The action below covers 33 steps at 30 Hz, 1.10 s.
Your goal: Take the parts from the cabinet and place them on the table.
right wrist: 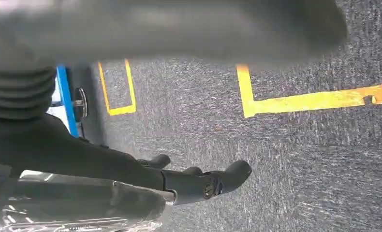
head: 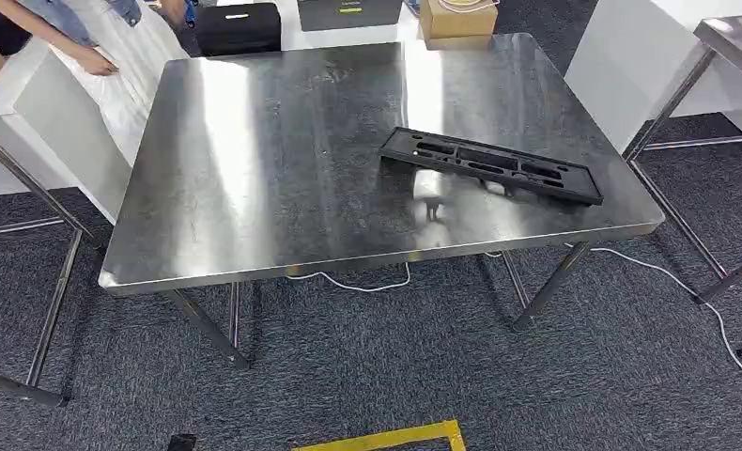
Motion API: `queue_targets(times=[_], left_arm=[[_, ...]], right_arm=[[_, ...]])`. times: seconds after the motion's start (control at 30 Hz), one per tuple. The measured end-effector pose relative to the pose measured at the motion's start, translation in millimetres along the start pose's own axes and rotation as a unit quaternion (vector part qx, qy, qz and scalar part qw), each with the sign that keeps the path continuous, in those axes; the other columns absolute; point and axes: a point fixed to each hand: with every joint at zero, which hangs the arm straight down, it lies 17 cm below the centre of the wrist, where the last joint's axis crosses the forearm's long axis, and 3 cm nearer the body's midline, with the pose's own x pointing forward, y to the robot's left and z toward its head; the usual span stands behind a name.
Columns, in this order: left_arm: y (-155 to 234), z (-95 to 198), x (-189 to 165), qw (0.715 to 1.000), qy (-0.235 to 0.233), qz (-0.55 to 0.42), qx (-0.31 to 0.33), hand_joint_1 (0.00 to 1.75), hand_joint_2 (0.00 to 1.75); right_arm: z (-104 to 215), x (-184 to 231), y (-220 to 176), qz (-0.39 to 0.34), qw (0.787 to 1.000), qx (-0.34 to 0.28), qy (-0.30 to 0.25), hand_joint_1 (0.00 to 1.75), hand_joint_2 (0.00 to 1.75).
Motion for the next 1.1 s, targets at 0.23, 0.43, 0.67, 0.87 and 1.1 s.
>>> queue_targets(times=[0.23,0.43,0.67,0.87,1.1], left_arm=[[0.0,0.0,0.0,1.000,0.000,0.000,0.000,0.00,0.00],[0.0,0.1,-0.1,1.000,0.000,0.001,0.000,0.00,0.00],[0.2,0.0,-0.1,1.000,0.001,0.002,0.001,0.00,0.00],[0.1,0.0,-0.6,1.000,0.002,0.002,0.001,0.00,0.00],[-0.3,0.1,-0.8,1.000,0.003,0.001,0.000,0.00,0.00]], right_arm=[[-0.2,0.4,-0.8,-0.001,1.000,-0.002,-0.001,0.00,1.75],[-0.3,0.3,-1.1,-0.001,1.000,-0.002,-0.001,0.00,1.75],[-0.3,0.0,-1.1,0.000,1.000,-0.002,0.000,0.00,1.75],[-0.3,-0.4,-1.1,0.000,1.000,-0.002,0.001,0.00,1.75],[-0.4,-0.5,-1.3,0.000,1.000,-0.002,0.001,0.00,1.75]])
